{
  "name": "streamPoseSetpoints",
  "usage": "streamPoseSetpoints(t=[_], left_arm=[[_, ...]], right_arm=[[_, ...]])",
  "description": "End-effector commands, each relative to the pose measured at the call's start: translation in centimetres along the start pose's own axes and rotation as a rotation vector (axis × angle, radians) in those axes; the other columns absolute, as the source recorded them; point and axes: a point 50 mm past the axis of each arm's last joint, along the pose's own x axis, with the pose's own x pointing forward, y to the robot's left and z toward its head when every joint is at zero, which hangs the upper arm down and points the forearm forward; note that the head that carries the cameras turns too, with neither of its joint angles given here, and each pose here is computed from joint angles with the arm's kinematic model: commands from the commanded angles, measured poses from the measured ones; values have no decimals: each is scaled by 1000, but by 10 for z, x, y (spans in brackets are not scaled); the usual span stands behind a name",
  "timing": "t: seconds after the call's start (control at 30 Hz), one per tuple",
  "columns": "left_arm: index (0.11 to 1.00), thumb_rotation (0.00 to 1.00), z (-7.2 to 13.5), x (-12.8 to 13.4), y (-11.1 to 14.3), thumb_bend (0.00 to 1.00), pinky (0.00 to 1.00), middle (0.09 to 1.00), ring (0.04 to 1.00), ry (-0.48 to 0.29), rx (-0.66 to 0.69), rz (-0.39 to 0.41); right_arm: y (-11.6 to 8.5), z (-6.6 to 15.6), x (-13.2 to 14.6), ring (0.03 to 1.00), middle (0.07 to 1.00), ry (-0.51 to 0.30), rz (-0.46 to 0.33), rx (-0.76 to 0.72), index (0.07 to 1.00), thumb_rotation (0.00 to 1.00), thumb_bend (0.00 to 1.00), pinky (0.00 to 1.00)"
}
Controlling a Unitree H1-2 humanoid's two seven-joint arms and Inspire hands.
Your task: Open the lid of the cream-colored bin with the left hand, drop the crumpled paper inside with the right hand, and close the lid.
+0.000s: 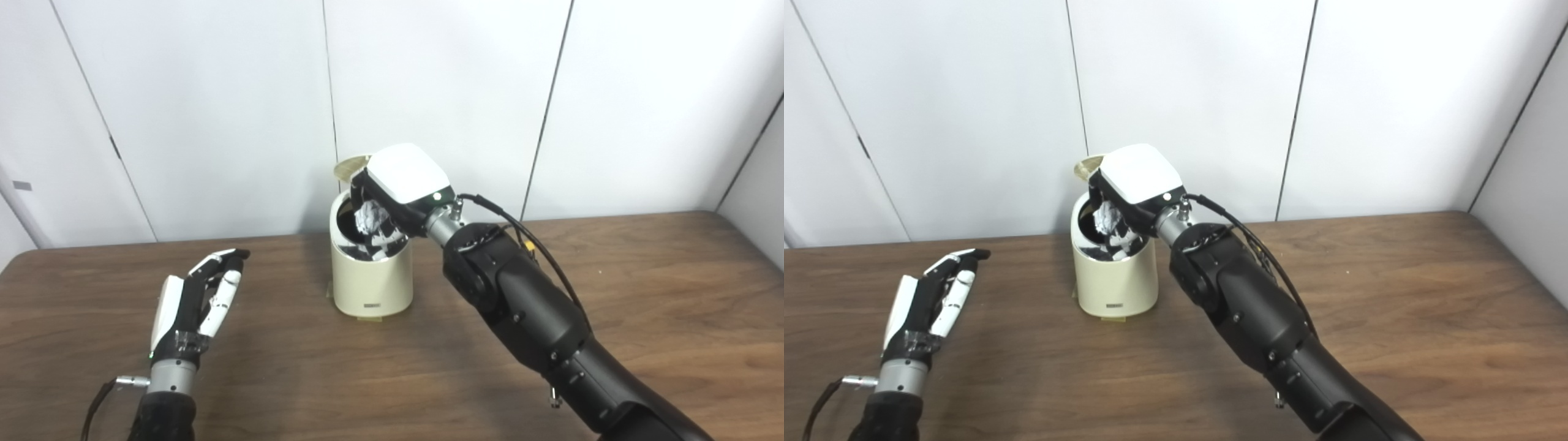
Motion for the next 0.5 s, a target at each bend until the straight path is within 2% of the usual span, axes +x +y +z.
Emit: streamPoseSetpoints(t=[0.0,0.03,0.1,0.3,0.47], left_arm=[[773,979,16,10,11,484,760,822,820,-78,7,33],[774,978,16,10,11,485,761,823,821,-77,13,32],[775,989,16,10,11,480,757,823,819,-78,21,32],[774,986,17,9,11,478,759,818,817,-84,22,31],[787,975,16,10,10,467,757,824,819,-80,33,30]], right_arm=[[-24,0,7,436,554,3,-72,-55,504,97,807,356],[-24,0,7,436,558,7,-72,-70,511,89,902,353],[-24,1,7,463,615,14,-73,-85,558,103,981,362],[-23,-1,6,550,719,11,-95,-85,577,91,1000,415],[-25,-2,6,571,724,15,-93,-92,595,105,1000,439]])
